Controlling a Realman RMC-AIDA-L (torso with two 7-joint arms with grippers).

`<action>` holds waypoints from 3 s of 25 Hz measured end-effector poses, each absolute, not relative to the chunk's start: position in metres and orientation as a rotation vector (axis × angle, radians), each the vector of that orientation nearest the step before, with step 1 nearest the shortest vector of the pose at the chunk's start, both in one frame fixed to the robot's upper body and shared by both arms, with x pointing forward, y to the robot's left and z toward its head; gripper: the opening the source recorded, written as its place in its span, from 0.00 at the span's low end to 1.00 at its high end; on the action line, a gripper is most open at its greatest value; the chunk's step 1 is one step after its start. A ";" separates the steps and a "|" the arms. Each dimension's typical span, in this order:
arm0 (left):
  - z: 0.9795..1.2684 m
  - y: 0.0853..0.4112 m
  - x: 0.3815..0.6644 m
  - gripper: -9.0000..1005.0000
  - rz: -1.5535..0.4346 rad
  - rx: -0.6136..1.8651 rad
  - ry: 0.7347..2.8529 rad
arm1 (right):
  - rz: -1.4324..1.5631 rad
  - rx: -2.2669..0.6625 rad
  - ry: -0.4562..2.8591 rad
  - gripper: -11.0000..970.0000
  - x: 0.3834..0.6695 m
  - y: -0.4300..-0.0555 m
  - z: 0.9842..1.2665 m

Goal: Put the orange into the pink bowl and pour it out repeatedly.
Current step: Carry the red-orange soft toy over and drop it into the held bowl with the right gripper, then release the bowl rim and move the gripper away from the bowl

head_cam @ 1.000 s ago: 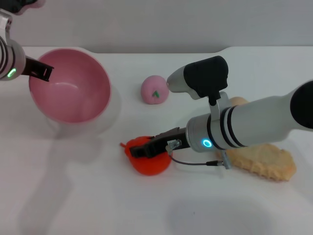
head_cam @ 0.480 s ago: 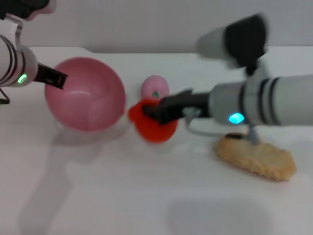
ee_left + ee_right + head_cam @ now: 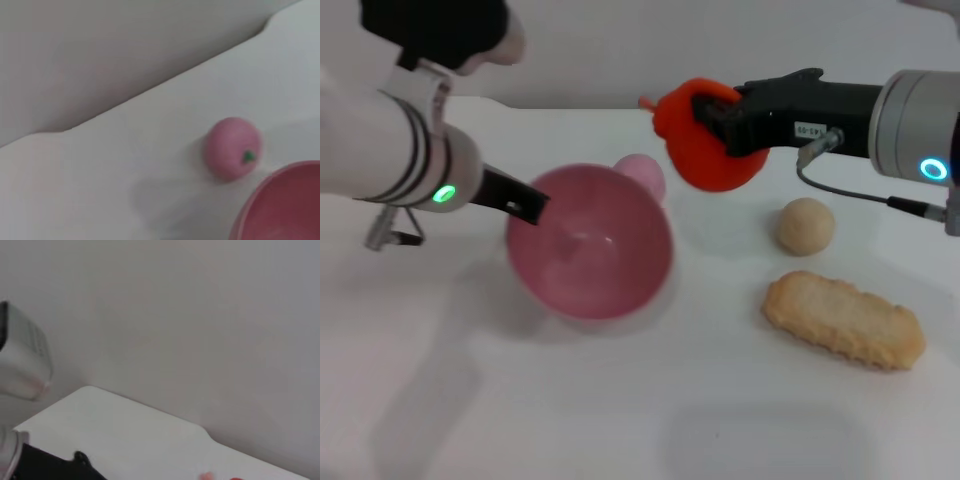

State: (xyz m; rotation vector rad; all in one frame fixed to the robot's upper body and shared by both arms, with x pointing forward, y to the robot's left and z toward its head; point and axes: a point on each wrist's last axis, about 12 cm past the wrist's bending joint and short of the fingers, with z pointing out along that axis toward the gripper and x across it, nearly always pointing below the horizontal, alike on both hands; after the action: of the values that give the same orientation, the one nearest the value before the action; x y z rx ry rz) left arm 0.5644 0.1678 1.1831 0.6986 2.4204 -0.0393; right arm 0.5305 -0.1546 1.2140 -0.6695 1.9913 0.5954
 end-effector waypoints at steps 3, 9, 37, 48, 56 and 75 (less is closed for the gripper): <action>1.185 0.157 0.564 0.05 -0.067 0.732 2.410 | 0.613 -0.698 2.016 0.09 0.531 -0.147 1.205; 1.184 0.146 0.563 0.05 -0.120 0.759 2.404 | 0.651 -0.696 2.063 0.07 0.534 -0.142 1.188; 1.162 0.142 0.563 0.05 -0.256 0.762 2.511 | 0.712 -0.503 2.056 0.51 0.546 -0.169 1.186; 1.163 0.145 0.566 0.11 -0.325 0.699 2.492 | 0.679 -0.565 2.044 0.55 0.544 -0.168 1.181; 1.170 0.154 0.580 0.43 -0.282 0.685 2.384 | 0.563 -0.582 1.972 0.70 0.549 -0.176 1.169; 1.112 0.251 0.572 0.82 0.061 0.340 1.654 | -0.167 -0.250 1.547 0.70 0.543 -0.224 1.099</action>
State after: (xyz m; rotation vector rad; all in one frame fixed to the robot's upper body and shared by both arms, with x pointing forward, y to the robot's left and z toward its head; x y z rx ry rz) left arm 0.5725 0.2511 1.1116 0.3404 1.6537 0.0611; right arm 0.5434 -0.2245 1.0988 -0.2498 1.5474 -0.1670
